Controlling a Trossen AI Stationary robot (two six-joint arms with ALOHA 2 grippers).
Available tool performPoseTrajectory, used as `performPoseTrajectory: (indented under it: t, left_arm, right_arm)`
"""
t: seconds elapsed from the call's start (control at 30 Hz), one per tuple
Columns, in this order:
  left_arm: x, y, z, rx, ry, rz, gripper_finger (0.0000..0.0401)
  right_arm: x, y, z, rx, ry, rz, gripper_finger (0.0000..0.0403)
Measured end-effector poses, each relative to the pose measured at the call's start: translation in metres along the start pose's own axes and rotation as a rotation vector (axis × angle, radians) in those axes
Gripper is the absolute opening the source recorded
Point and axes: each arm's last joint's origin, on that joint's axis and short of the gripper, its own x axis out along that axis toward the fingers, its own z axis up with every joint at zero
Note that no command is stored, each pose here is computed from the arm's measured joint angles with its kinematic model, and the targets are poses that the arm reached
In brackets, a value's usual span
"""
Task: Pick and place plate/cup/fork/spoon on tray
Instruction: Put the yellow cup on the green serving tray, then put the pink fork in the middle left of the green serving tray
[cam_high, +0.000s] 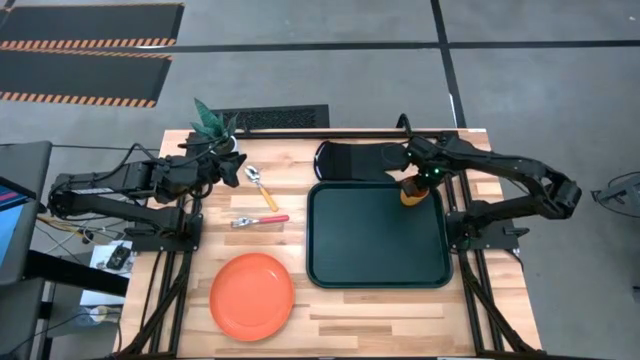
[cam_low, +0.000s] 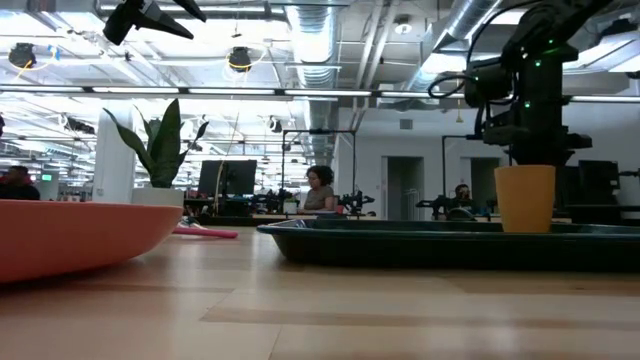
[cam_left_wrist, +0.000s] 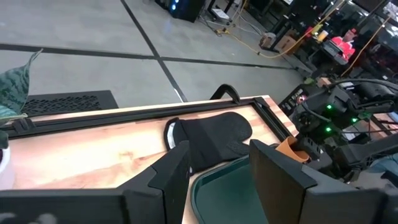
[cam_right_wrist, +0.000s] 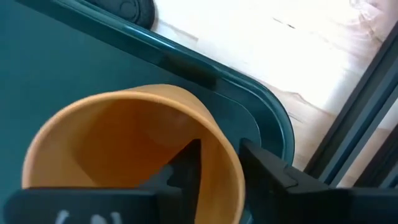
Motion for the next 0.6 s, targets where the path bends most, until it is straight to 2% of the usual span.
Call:
performPoseTrajectory:
  t: [0.17,0.4,0.6]
  left_arm:
    - [0.0,-0.001,-0.001,0.041,0.032,-0.029,0.017]
    - [0.003,-0.002,-0.005,0.092,0.083,-0.039,0.023]
    - [0.015,0.003,-0.023,0.182,0.314,0.012,0.0262]
  right_arm:
    - [-0.016,0.003,0.008,-0.027,-0.035,0.018,0.018]
    - [-0.053,0.007,0.022,-0.051,-0.104,0.052,0.0215]
    - [-0.091,0.009,0.031,-0.063,-0.181,0.089,0.0214]
